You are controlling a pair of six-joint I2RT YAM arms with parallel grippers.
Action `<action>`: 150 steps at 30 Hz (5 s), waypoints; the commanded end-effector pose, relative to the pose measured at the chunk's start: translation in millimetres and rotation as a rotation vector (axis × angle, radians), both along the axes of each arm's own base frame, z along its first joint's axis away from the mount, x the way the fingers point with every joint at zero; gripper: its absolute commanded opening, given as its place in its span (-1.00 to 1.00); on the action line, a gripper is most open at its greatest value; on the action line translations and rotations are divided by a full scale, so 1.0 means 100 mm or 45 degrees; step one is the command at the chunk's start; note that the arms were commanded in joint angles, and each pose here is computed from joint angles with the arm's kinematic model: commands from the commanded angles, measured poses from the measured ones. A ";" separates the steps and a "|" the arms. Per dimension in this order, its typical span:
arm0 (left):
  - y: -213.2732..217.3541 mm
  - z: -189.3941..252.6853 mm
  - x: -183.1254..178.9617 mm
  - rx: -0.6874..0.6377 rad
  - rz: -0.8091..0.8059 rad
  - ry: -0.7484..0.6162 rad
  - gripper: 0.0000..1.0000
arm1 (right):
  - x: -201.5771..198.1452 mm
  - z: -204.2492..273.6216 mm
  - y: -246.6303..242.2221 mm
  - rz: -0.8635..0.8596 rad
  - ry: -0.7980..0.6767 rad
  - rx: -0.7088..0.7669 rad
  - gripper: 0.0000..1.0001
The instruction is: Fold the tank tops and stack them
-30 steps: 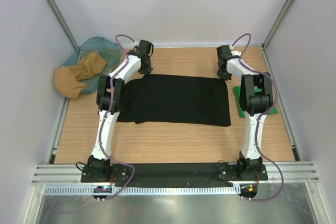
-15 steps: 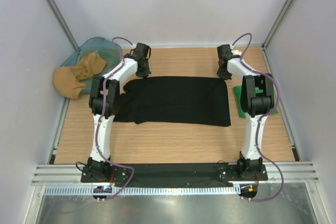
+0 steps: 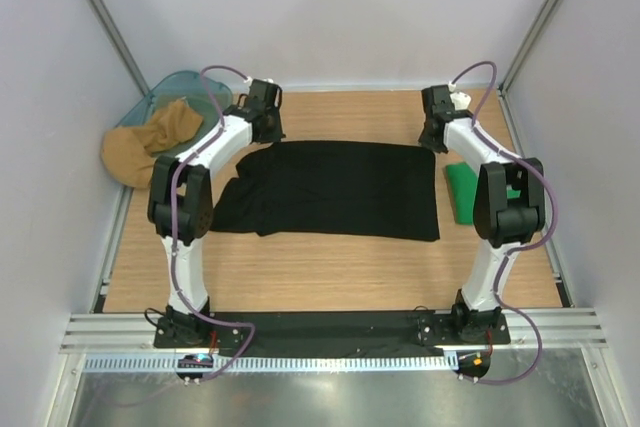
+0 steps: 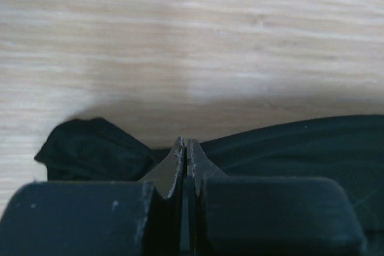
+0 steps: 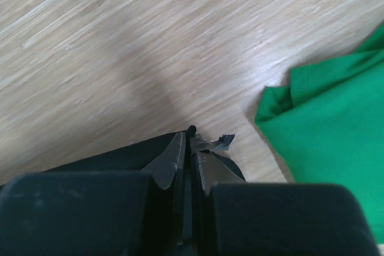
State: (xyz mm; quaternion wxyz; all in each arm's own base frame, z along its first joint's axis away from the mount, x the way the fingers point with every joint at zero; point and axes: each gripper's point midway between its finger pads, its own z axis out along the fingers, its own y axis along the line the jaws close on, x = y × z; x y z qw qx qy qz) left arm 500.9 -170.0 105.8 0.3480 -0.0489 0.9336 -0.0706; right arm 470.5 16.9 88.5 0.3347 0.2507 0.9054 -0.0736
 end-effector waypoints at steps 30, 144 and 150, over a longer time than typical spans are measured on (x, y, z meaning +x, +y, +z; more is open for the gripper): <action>0.25 -0.16 -1.44 0.035 0.183 -0.023 -1.00 | -1.43 -0.04 0.00 -0.132 -0.143 0.153 -0.94; 1.21 -0.92 -2.18 -0.249 0.940 0.118 0.70 | -1.41 -0.63 0.31 -0.002 0.101 0.263 0.06; 1.12 -0.98 -1.65 -0.233 0.939 0.102 0.24 | -1.72 -0.84 0.35 -0.006 0.205 0.261 -0.17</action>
